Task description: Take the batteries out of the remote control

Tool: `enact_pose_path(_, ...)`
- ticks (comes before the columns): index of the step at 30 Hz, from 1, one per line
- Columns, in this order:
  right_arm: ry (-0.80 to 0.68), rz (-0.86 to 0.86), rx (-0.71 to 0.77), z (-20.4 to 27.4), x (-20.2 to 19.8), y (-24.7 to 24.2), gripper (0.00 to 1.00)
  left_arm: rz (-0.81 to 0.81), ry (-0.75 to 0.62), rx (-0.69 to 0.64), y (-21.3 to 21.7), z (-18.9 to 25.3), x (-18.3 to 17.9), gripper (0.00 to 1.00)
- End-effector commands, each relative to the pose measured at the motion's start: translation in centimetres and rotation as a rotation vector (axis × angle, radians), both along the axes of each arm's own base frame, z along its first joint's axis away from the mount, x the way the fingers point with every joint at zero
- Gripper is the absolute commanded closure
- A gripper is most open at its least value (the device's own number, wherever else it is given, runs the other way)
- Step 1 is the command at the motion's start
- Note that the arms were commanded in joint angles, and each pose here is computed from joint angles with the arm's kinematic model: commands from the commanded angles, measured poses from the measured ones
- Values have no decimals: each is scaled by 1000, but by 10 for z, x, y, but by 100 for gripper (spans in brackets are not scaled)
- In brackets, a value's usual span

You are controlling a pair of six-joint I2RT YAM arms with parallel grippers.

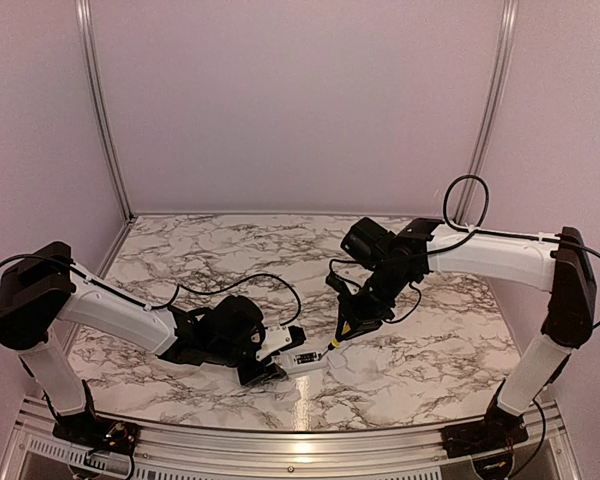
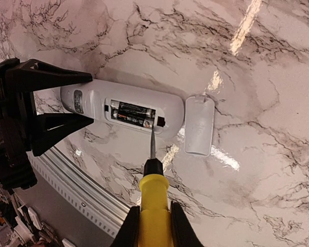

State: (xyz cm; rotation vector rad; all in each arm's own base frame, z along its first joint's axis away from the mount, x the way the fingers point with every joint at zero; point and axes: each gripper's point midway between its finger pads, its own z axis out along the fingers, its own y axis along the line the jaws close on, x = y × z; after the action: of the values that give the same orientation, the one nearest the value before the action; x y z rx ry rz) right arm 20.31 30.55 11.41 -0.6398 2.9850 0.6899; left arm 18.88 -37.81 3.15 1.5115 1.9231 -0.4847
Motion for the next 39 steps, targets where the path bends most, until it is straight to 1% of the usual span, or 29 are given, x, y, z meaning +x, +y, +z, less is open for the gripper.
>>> enact_pose_path(1,-54,-17,-22,-2,10,1,100,-15,-7,-35,-12,11,0,82)
enact_pose_path(20,-92,-26,-29,2,19,1,100,-16,-5,-26,-13,10,1,82)
enact_pose_path(30,-136,-38,-14,17,29,0,100,-14,4,-11,-12,4,1,82)
enact_pose_path(39,-100,-8,12,11,20,2,100,-7,9,-9,-13,3,2,82)
